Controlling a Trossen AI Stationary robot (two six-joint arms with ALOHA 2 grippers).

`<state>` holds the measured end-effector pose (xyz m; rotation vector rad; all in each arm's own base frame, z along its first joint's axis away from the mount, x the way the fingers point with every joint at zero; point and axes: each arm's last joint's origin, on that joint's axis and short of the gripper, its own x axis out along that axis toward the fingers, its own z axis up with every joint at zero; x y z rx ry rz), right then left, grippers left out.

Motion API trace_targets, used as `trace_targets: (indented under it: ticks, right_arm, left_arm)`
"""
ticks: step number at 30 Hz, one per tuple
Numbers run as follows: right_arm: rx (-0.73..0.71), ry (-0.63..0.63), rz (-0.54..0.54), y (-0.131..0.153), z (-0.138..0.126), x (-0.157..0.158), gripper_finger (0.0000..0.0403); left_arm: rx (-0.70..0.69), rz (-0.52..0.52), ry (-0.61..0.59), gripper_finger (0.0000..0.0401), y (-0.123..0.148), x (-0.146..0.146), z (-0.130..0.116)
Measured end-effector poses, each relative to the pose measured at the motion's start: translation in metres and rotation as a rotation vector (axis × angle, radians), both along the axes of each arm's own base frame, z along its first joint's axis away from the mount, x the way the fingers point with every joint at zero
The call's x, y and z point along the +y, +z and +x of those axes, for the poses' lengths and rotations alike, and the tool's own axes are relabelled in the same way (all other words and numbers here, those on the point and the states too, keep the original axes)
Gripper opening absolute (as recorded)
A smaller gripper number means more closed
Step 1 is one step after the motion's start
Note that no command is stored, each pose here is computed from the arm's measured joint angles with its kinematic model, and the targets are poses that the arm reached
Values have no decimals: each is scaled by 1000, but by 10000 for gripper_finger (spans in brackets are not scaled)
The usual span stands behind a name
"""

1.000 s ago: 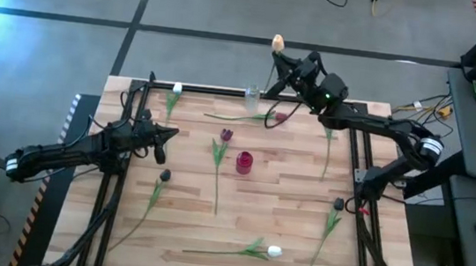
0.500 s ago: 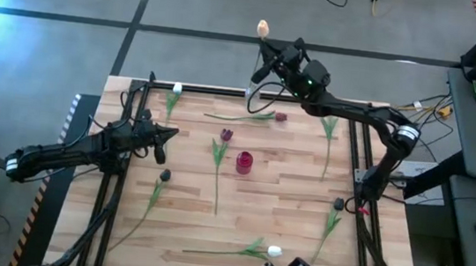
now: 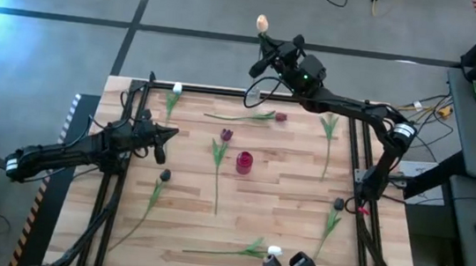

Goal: Sort flowers into vase by color
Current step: Put the left pink flower into the transparent vase

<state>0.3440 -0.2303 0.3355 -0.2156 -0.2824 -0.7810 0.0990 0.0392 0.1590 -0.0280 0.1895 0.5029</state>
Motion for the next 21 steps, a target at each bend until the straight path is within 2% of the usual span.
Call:
trace_targets:
  ticks: [21]
  right_arm:
    - [63,-15,118,-20,0,-4,12]
  left_arm:
    - [0,0,0,0,0,0,0]
